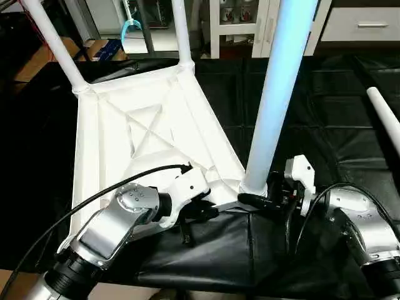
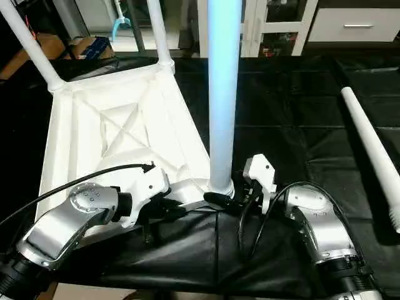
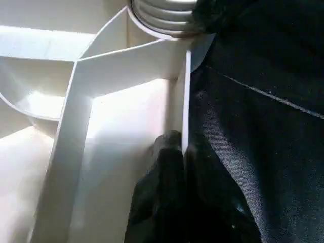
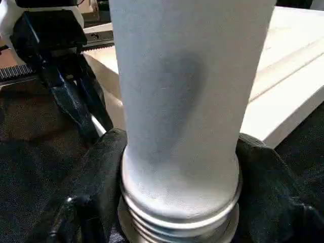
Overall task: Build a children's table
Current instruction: Rotate leg to tighten
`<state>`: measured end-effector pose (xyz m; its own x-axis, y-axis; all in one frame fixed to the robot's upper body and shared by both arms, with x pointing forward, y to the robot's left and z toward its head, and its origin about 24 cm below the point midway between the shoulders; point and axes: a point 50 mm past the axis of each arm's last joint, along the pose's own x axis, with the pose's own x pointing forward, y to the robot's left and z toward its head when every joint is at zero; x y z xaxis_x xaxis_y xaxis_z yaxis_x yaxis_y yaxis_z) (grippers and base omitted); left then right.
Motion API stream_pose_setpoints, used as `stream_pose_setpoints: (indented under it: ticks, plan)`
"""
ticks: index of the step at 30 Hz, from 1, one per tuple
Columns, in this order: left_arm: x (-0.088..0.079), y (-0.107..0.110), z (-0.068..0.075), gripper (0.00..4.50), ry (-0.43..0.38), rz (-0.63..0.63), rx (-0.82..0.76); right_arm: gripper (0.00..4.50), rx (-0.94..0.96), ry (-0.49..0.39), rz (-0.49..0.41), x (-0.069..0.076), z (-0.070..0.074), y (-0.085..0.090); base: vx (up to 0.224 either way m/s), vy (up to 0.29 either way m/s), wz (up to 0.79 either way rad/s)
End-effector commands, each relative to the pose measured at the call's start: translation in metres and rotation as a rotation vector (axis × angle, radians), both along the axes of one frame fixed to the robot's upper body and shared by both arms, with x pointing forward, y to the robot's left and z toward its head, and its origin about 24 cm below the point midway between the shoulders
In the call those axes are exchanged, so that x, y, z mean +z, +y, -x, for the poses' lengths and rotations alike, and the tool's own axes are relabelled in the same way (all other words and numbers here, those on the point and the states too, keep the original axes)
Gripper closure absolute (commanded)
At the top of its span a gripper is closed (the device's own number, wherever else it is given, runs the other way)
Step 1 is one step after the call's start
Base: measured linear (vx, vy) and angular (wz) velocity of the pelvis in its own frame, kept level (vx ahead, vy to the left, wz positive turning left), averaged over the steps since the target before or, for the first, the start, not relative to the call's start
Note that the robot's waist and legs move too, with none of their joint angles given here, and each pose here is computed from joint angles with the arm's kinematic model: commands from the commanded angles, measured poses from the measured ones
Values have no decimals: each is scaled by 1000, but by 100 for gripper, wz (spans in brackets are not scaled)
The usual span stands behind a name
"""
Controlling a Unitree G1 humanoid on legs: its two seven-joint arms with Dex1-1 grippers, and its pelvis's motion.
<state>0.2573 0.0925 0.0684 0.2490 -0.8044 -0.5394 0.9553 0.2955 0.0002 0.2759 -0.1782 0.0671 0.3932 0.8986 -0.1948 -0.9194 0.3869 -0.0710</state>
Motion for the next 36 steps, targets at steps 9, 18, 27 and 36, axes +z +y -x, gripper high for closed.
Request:
stream_pose_setpoints:
  ticks: [9, 18, 27, 36]
  plan:
    - [-21, -10, -22, 450, 36, -9, 310, 178, -428, 16, 15, -18, -24, 7, -6, 1, 0]
    - [-15, -39, -38, 450, -24, 91, 435, 178, -708, 12, -11, -32, -29, 50, -6, 1, 0]
    - [-17, -39, -36, 450, -26, 72, 427, 178, -710, -62, -66, -16, -35, 60, 0, 0, 0]
    - [-17, -24, -23, 450, -36, 32, 279, 81, -574, -70, -179, 12, -37, 41, 0, 0, 0]
